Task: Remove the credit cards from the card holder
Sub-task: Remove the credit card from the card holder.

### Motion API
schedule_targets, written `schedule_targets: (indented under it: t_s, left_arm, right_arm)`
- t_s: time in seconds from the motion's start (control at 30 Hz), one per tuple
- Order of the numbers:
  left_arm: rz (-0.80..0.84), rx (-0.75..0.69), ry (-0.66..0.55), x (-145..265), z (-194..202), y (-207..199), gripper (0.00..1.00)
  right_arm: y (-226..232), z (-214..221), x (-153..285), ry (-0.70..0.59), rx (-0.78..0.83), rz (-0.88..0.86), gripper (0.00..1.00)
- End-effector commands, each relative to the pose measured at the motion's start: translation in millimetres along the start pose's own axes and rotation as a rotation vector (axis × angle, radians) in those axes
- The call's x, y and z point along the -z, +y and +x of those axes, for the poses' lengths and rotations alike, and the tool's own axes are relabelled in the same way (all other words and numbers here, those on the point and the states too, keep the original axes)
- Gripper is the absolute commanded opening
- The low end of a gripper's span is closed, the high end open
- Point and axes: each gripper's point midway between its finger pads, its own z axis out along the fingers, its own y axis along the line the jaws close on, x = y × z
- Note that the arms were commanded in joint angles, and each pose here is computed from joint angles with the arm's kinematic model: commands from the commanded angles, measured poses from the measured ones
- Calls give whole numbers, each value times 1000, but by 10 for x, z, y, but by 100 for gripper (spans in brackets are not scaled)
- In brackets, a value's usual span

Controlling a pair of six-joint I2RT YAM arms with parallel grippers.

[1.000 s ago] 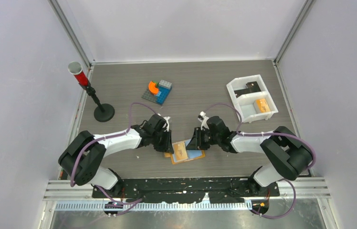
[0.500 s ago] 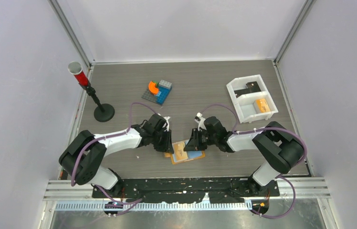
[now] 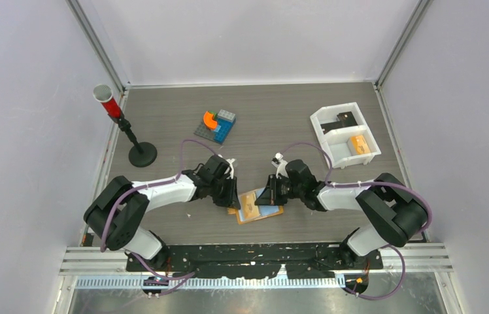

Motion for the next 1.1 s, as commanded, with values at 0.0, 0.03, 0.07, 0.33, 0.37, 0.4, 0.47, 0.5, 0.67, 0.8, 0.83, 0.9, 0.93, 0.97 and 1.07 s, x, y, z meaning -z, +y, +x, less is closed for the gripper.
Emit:
schedule_targets:
  t_s: [0.0, 0.03, 0.07, 0.33, 0.37, 0.4, 0.47, 0.5, 0.67, 0.8, 0.83, 0.9, 0.93, 0.97, 1.07]
  left_arm:
    - [-109, -13, 11, -83, 74, 286, 15]
    - [-107, -13, 9, -81, 69, 281, 15]
    - [-105, -15, 7, -76, 69, 279, 15]
    - [-93, -28, -3, -48, 46, 247, 15]
    - [-95, -29, -5, -49, 41, 250, 15]
    - [-97, -30, -7, -51, 38, 256, 15]
    - [-104, -30, -6, -61, 42, 271, 15]
    - [-111, -28, -6, -65, 44, 286, 15]
    - [-119, -29, -13, -68, 35, 306, 15]
    - [-121, -34, -21, -52, 20, 303, 15]
    - [-122, -35, -22, -47, 19, 306, 15]
    - [-125, -34, -25, -42, 20, 311, 15]
    - [-124, -35, -26, -40, 23, 312, 15]
    - [-120, -33, -28, -42, 20, 307, 15]
    - [-115, -34, -31, -41, 7, 291, 15]
  right_arm:
    - [120, -51, 31, -20, -1, -73, 6]
    - [119, -20, 32, -10, -10, -83, 8]
    - [162, -32, 32, -14, -13, -104, 9]
    - [208, -29, 10, -35, -68, -158, 5]
    - [213, -37, 14, -38, -77, -160, 5]
    - [202, -37, 14, -39, -82, -155, 6]
    - [190, -34, 20, -36, -85, -147, 12]
    - [185, -31, 26, -34, -80, -143, 13]
    - [206, 0, 60, -47, -93, -170, 5]
    - [163, -28, 78, -73, -126, -141, 9]
    - [134, -11, 76, -68, -132, -124, 14]
    - [154, -16, 83, -67, -129, -127, 7]
    - [160, -11, 91, -67, -136, -132, 6]
    - [181, -12, 102, -72, -136, -144, 6]
    - [196, -29, 136, -89, -153, -145, 5]
